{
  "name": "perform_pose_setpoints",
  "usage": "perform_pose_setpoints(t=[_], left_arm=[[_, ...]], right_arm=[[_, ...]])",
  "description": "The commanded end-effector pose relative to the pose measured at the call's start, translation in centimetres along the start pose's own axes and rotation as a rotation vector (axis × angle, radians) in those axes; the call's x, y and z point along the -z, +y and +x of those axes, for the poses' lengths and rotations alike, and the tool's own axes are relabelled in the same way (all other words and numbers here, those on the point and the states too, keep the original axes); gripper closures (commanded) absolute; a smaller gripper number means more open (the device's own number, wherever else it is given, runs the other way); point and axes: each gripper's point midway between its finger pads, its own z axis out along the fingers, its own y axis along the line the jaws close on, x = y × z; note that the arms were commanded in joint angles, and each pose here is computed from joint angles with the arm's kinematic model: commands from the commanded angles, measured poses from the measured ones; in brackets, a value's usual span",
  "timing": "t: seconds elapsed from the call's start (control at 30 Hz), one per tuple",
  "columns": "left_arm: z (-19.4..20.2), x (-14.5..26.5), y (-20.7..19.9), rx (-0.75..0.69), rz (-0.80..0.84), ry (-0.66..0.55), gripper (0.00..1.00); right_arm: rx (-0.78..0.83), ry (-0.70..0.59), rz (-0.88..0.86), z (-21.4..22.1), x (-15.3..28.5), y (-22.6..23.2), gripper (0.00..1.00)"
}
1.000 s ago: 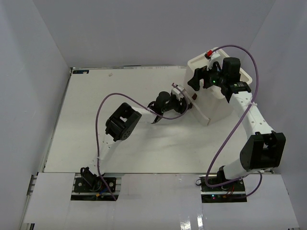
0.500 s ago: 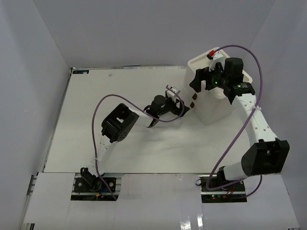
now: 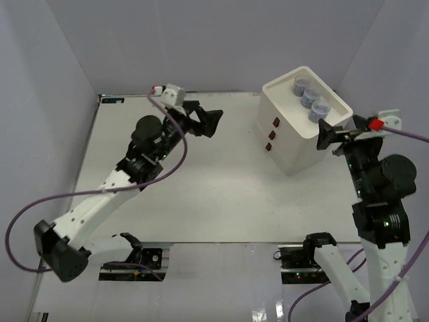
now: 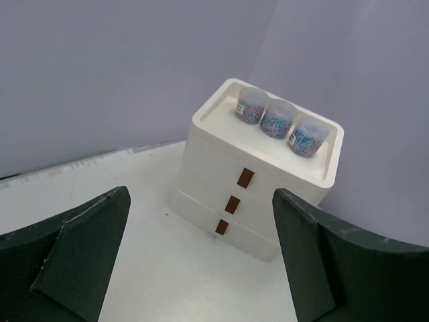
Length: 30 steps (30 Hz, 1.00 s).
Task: Sort the stationery into containers
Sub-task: Reset both arms
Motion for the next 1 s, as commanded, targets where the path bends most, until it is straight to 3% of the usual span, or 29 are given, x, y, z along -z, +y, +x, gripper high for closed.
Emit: perform_pose_setpoints(t=[0.0, 0.13, 0.23, 0.4, 0.67, 0.97], left_arm=[[2.3, 6.9, 3.6, 0.011, -0.216, 0.184, 0.02], [-0.4, 13.6, 6.5, 0.000, -0.395, 0.124, 0.02], [-0.4, 18.2, 8.5, -0.022, -0.507, 0.108, 0.02], [0.9, 22.7, 9.7, -0.007, -0.560, 0.082, 0.02], [4.5, 23.5, 10.9, 0.011, -0.605, 0.110, 0.02], [6.4, 22.7, 11.0, -0.003, -0.600, 0.171, 0.02]], right_arm=[[-0.025, -0.029, 0.210, 0.9, 2.6, -3.4, 0.10], [-0.053, -0.078, 0.299, 2.0, 6.5, -4.7, 0.10], [-0.076, -0.103, 0.347, 3.2, 8.2, -5.3, 0.10], [-0.113, -0.113, 0.314, 5.2, 8.8, -4.5, 0.10], [-0.070, -0.121, 0.202, 7.3, 8.5, -2.6, 0.10], [-0.064, -0.113, 0.221, 7.7, 8.5, -2.9, 0.10]])
